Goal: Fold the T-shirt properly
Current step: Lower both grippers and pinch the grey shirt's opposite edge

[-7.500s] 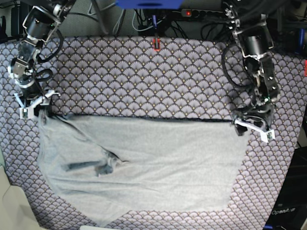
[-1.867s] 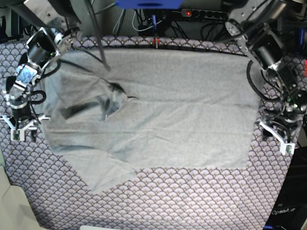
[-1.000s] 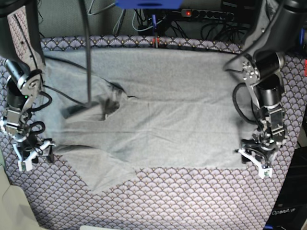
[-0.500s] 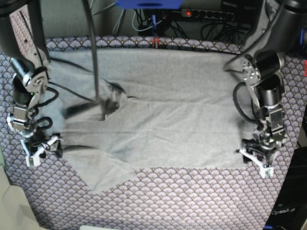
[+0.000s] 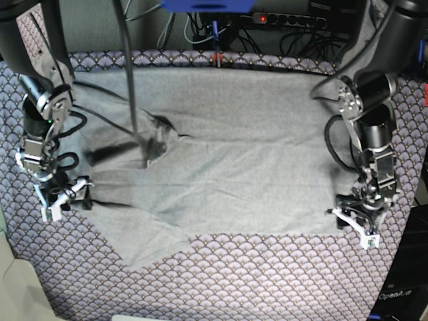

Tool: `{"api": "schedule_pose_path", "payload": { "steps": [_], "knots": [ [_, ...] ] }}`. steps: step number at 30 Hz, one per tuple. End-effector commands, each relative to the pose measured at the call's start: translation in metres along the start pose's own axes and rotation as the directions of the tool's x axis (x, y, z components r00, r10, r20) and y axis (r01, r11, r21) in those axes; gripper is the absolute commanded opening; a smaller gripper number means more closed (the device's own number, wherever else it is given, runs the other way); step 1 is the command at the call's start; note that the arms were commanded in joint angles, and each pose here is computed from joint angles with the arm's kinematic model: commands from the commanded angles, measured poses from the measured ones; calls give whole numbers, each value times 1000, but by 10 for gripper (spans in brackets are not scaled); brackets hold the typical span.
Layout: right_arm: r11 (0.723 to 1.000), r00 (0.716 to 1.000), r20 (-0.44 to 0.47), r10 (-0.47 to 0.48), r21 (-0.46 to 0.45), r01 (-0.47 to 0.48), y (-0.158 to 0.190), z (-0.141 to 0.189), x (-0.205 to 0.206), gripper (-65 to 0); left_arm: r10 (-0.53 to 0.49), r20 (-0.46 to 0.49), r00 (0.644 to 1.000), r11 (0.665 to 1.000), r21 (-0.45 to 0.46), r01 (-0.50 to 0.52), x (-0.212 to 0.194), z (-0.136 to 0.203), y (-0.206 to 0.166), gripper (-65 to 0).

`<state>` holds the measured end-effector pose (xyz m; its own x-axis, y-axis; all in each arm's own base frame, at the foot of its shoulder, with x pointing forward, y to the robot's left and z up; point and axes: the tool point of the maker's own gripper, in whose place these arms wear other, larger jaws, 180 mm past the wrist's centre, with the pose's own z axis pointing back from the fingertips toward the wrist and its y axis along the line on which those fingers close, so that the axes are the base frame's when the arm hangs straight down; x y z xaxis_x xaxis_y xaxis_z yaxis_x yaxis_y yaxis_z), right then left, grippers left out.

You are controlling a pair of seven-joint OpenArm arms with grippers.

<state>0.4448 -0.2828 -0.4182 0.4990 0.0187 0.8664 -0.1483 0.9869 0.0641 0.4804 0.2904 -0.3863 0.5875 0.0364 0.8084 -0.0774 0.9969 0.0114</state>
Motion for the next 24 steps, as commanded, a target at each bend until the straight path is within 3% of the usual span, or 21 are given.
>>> {"api": "schedule_pose_path", "payload": {
  "steps": [1,12,15,20,24],
  "knots": [
    [1000,997,76,14,-17,-13,-9,0,30,-309,-1,80,997,1000,14,0,35,3,8,-325],
    [1000,997,70,16,-15,-15,-8,1,25,-614,11,96,995,1000,10,-12,41,4,7,-325],
    [1000,997,70,16,-15,-15,-8,1,25,-637,11,108,994,1000,10,-12,45,4,7,-297],
    [1000,998,66,18,-14,-17,-8,1,23,-635,19,218,976,1000,-16,-15,65,3,-10,-193],
    [1000,998,65,19,-16,-18,-8,1,22,-635,56,198,979,998,30,-63,44,-5,-6,-186]
  ]
}}
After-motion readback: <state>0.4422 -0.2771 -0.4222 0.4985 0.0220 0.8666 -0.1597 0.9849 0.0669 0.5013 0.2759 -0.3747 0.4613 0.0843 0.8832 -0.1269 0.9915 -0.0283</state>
